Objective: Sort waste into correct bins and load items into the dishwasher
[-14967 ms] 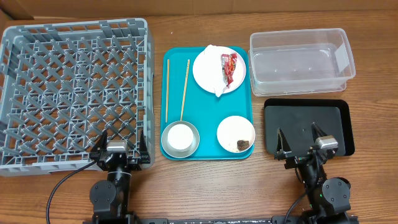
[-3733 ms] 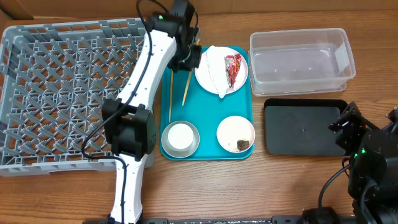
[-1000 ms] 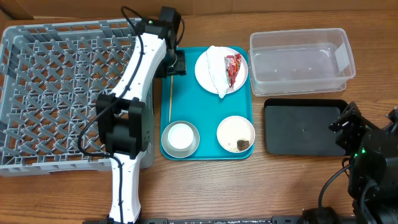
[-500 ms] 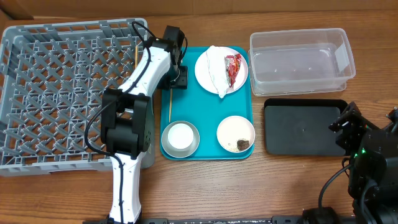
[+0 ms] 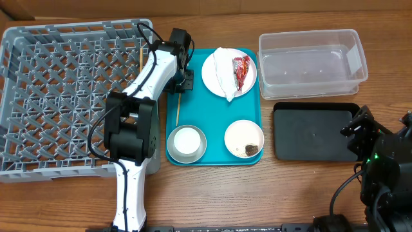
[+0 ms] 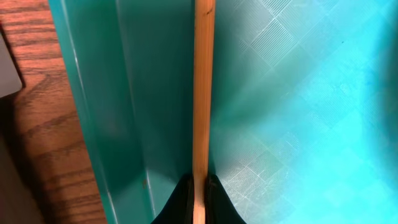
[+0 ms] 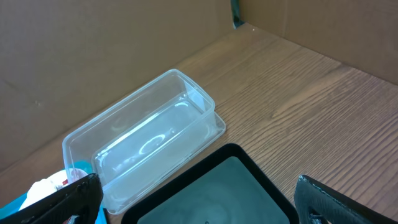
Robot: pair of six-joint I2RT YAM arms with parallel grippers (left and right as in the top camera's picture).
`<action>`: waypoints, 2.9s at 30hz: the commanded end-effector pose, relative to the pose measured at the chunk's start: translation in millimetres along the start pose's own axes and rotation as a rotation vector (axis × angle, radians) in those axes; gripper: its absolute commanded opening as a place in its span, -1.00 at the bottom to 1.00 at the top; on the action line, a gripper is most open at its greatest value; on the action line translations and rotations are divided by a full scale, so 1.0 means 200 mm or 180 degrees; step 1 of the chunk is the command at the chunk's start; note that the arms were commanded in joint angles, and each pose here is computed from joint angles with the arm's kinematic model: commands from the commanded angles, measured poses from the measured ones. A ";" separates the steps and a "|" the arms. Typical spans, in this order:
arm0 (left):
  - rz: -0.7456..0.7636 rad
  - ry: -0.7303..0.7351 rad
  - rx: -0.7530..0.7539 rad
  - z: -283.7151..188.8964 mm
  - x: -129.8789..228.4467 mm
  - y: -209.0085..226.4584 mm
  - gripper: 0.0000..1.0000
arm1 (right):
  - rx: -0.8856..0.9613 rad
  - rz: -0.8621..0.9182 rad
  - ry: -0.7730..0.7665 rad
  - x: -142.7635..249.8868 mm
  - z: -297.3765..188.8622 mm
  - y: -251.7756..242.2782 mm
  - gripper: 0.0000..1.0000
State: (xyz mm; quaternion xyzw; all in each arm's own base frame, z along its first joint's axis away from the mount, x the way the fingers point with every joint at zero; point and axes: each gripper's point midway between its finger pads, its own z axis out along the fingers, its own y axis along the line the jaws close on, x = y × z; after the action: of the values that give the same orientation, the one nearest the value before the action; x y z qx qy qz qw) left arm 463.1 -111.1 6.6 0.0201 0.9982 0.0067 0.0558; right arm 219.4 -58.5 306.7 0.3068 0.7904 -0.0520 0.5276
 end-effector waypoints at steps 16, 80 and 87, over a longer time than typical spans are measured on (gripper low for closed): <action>-0.0265 -0.0479 -0.0278 -0.88 -0.20 0.48 -0.92 | 0.0017 0.0066 -0.0096 -0.05 -0.02 -0.01 1.00; 0.0339 -0.1179 0.1218 -1.26 0.04 -0.60 0.65 | 0.0017 0.0066 -0.0096 -0.05 -0.02 -0.01 1.00; 0.0495 -0.0724 0.0699 -0.89 -0.01 -0.54 1.00 | 0.0017 0.0067 -0.0096 -0.05 -0.02 -0.01 1.00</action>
State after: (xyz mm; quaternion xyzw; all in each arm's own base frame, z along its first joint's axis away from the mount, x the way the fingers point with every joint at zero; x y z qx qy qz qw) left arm 428.8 -235.0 219.8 0.0982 0.9622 -0.1604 0.1969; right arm 219.4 -58.5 306.7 0.3069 0.7905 -0.0522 0.5275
